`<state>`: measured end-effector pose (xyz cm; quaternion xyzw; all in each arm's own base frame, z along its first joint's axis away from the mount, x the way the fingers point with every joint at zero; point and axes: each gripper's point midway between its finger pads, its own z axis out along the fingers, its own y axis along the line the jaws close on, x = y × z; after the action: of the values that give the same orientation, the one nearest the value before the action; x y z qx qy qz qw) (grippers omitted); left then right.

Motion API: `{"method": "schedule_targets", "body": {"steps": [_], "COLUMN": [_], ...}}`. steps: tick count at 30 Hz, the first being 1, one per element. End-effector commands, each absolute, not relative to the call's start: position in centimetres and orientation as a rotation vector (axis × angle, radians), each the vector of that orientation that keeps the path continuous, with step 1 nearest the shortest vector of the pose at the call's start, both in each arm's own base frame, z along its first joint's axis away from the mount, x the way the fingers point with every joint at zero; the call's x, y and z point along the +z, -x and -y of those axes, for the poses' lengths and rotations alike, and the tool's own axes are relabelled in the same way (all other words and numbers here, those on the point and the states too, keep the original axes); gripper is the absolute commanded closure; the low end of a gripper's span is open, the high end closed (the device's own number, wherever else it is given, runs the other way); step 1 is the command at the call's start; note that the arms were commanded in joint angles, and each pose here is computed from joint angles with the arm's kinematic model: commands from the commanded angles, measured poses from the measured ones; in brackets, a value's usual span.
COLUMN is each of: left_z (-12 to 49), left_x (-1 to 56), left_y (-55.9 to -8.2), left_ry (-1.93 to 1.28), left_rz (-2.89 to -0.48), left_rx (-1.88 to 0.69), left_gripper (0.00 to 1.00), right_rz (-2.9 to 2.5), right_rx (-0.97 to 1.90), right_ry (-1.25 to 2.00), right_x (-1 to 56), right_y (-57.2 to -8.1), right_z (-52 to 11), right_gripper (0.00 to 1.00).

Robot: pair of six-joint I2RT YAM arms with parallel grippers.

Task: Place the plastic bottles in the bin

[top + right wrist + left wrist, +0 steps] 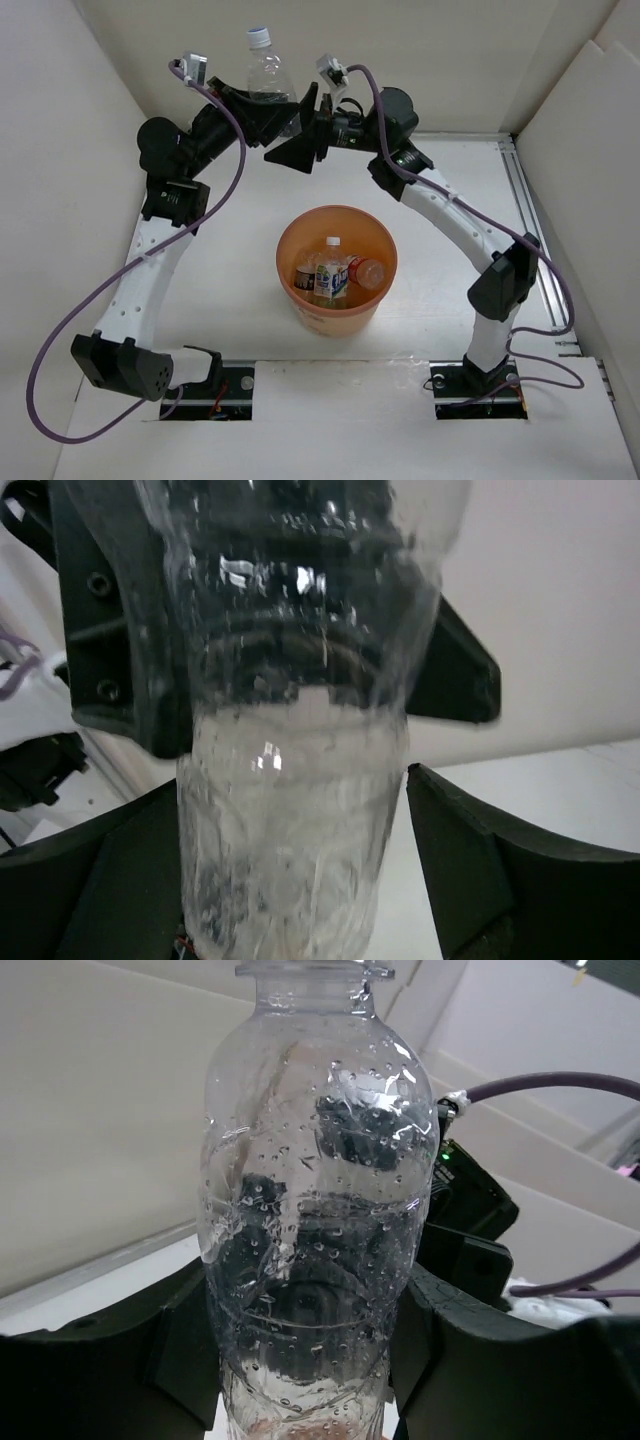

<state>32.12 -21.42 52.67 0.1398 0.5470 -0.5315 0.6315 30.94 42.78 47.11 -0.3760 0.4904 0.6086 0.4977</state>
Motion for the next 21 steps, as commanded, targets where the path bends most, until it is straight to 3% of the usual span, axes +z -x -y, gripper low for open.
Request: {"method": "schedule_targets", "body": {"steps": [1, 3, 5, 6, 7, 8, 9, 13, 14, 16, 21], "left_z": [22.0, 22.1, 22.1, 22.1, 22.0, 22.0, 21.6, 19.4, 18.6, 16.2, 12.0], "left_x": [54.6, 54.2, 54.2, 53.8, 53.7, 53.7, 53.6, 56.2, 56.7, 57.1, 57.1], "left_y": [-28.9, -28.9, -28.9, -29.0, -29.5, -29.5, -30.0, -29.7, -29.8, -30.4, -30.7], "left_ry": [-0.418, -0.419, -0.419, -0.414, -0.391, -0.39, -0.352, -0.253, -0.206, -0.053, 0.176], "left_rz": [-1.15, -1.164, -1.164, -1.175, -1.178, -1.178, -1.195, -1.179, -1.185, -1.223, -1.265], "left_rx": [-1.305, -1.318, -1.318, -1.32, -1.304, -1.304, -1.279, -1.136, -1.1, -0.992, -0.824], "left_gripper": [1.0, 0.99, 0.8, 0.66, 0.3, 0.3, 0.0, 0.0, 0.0, 0.0, 0.0], "right_rz": [-1.006, -1.004, -1.004, -0.999, -1.015, -1.019, -1.025, -1.098, -1.168, -1.155, -1.289], "right_rx": [1.517, 1.538, 1.538, 1.529, 1.523, 1.51, 1.494, 1.418, 1.394, 1.351, 1.239], "right_ry": [0.944, 0.945, 0.945, 0.925, 0.917, 0.91, 0.909, 0.869, 0.85, 0.834, 0.844], "right_x": [51.0, 50.8, 50.9, 51.2, 50.9, 50.8, 50.5, 47.6, 44.7, 45.0, 38.9], "right_y": [-29.4, -29.4, -29.0, -29.1, -29.0, -28.9, -29.0, -28.8, -29.4, -27.8, -24.2], "right_z": [-43.2, -43.4, -43.1, -42.9, -42.2, -41.9, -41.4, -38.7, -38.1, -36.4, -35.1], "right_gripper": [0.18, 0.49, 0.77, 0.92, 0.97, 0.99, 0.99, 0.99, 0.99, 0.99, 0.93]}}
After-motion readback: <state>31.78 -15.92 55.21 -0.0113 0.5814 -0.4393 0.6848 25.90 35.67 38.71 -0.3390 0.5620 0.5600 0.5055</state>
